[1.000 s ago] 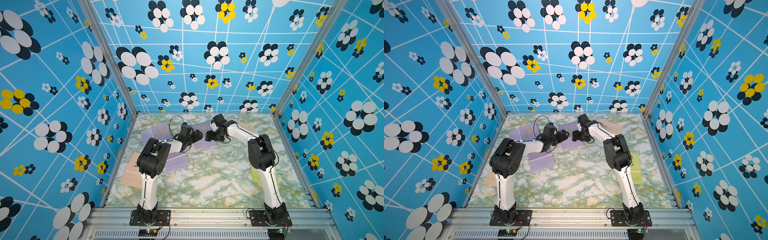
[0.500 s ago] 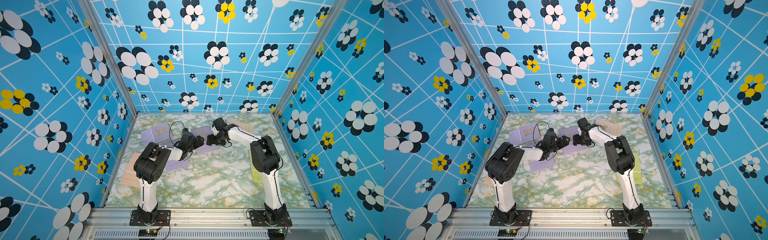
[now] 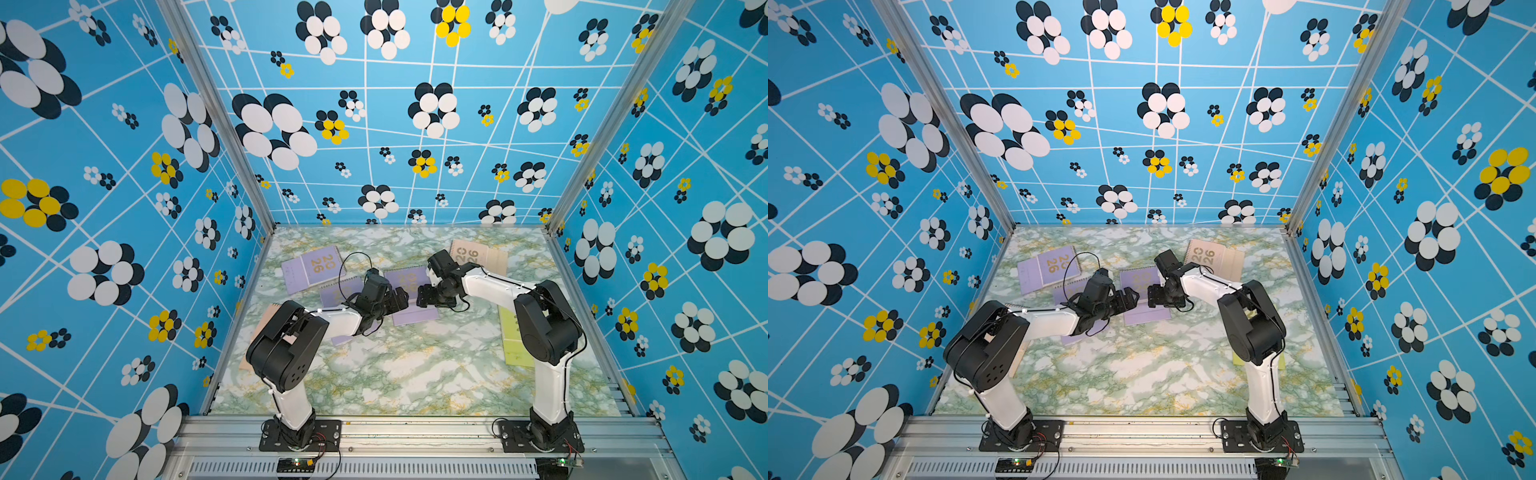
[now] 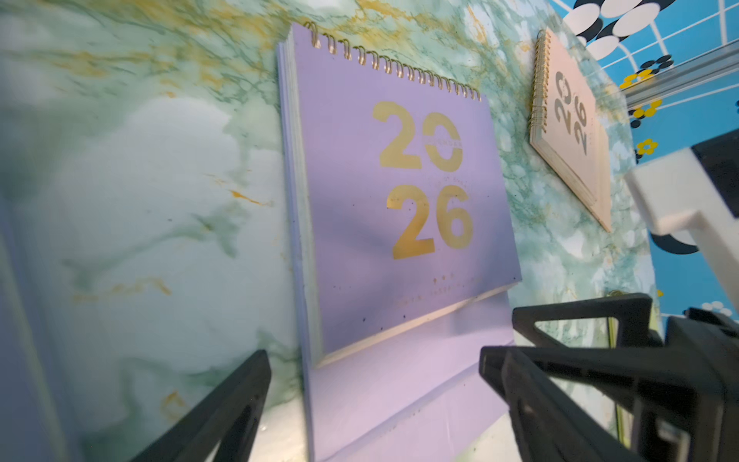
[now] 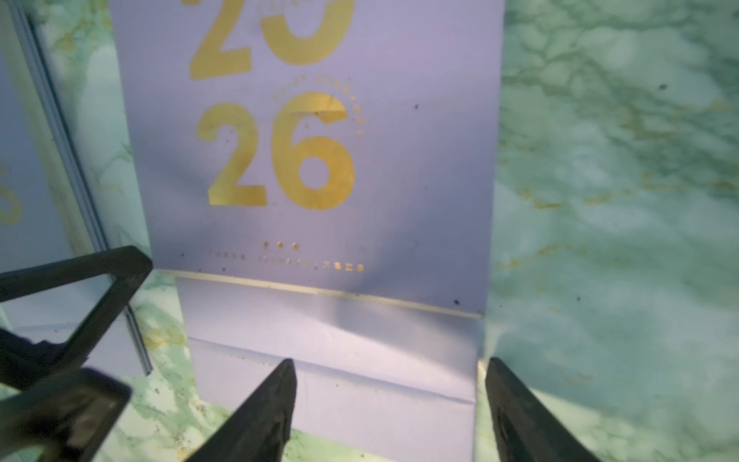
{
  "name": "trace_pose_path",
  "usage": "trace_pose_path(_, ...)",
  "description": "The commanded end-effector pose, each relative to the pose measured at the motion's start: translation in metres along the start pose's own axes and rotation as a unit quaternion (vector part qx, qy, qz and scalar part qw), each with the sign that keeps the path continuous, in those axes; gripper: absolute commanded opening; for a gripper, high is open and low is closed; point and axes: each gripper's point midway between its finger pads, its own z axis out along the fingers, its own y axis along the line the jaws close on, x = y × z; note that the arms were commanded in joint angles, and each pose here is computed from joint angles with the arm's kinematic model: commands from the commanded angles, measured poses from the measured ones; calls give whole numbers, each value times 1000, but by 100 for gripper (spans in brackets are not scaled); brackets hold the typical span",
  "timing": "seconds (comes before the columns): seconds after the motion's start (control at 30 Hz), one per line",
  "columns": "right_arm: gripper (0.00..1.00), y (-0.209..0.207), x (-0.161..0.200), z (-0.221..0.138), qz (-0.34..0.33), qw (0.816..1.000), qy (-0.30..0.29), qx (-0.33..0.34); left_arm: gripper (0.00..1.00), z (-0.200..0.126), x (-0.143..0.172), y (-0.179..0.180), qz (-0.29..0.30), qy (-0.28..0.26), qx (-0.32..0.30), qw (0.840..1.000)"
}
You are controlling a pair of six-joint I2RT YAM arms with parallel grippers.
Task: Stack the calendars
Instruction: Move the calendar to the center of the board, then pick up the calendar at the center of the board.
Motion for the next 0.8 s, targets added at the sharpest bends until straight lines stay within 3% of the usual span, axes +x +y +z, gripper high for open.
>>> trace_pose_path(0.0, 76, -8, -28, -13, 6, 999, -35, 7, 93, -7, -17, 2, 35, -4, -27, 999)
trace_pose_path(0.33, 75, -7, -46, 2, -9, 1000, -28, 0, 93, 20, -25, -7, 39, 14, -18, 999)
trace_pose_path(0.77, 74, 9, -33, 26, -13, 999, 2, -45, 92, 42, -15, -2, 25, 38, -17, 999)
